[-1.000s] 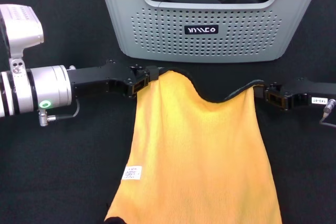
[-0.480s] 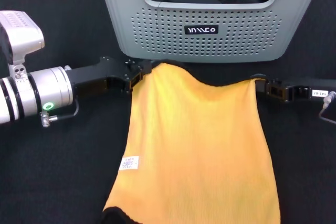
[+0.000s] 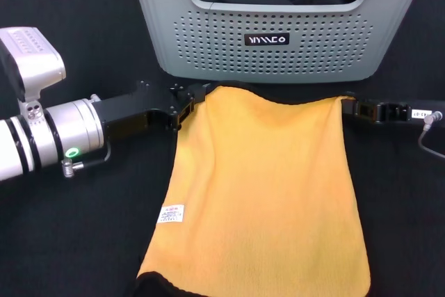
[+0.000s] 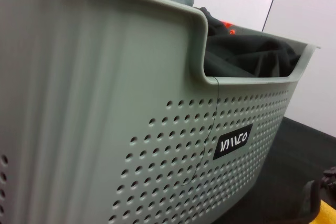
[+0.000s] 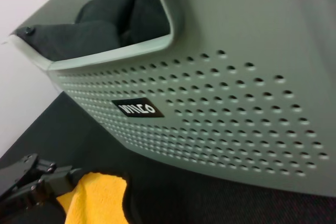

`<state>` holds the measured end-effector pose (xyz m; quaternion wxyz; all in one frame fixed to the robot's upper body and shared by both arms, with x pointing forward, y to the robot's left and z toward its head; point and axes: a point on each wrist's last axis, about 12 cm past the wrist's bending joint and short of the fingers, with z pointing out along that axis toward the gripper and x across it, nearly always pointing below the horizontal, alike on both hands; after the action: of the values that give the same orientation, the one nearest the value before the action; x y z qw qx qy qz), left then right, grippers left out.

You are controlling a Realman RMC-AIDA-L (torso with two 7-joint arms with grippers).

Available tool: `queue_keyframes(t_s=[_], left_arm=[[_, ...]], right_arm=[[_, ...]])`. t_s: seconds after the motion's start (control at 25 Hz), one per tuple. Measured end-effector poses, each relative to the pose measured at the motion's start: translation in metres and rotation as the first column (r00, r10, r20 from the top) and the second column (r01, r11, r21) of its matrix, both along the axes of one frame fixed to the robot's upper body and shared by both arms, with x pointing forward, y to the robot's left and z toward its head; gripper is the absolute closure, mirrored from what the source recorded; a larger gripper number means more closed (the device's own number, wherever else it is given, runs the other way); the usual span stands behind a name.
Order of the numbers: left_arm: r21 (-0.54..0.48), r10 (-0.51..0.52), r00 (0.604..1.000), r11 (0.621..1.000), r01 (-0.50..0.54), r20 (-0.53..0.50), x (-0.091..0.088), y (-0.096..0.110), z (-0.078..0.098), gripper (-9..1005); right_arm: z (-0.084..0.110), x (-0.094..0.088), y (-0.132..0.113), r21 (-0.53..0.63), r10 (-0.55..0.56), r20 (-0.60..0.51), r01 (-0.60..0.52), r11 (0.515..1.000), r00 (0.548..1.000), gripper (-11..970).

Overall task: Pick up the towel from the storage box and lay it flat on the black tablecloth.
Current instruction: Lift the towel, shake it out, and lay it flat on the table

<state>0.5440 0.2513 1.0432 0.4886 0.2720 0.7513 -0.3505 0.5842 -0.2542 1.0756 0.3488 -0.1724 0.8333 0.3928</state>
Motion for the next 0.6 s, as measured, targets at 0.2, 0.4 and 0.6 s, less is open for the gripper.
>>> queue_keyframes(t_s=[0.2, 0.4, 0.6], left_arm=[[-0.022, 0.026, 0.999, 0.999, -0.025, 0.019, -0.0020, 0.0007, -0.0020, 964], [-0.015, 0.025, 0.999, 1.000, -0.025, 0.035, -0.0053, -0.0006, -0.0060, 964], [-0.015, 0.037, 0.997, 0.999, -0.036, 0.072, -0.0066, -0.0018, -0.0080, 964]], right_arm=[[-0.0003, 0.0024, 0.0013, 0.012, -0.021, -0.029, 0.022, 1.000, 0.999, 837], [-0.0030, 0.0061, 0.0031, 0.023, -0.066, -0.063, 0.067, 0.997, 0.996, 830], [-0.0075, 0.0104, 0.0071, 0.005, -0.088, -0.087, 0.089, 0.996, 0.992, 823]])
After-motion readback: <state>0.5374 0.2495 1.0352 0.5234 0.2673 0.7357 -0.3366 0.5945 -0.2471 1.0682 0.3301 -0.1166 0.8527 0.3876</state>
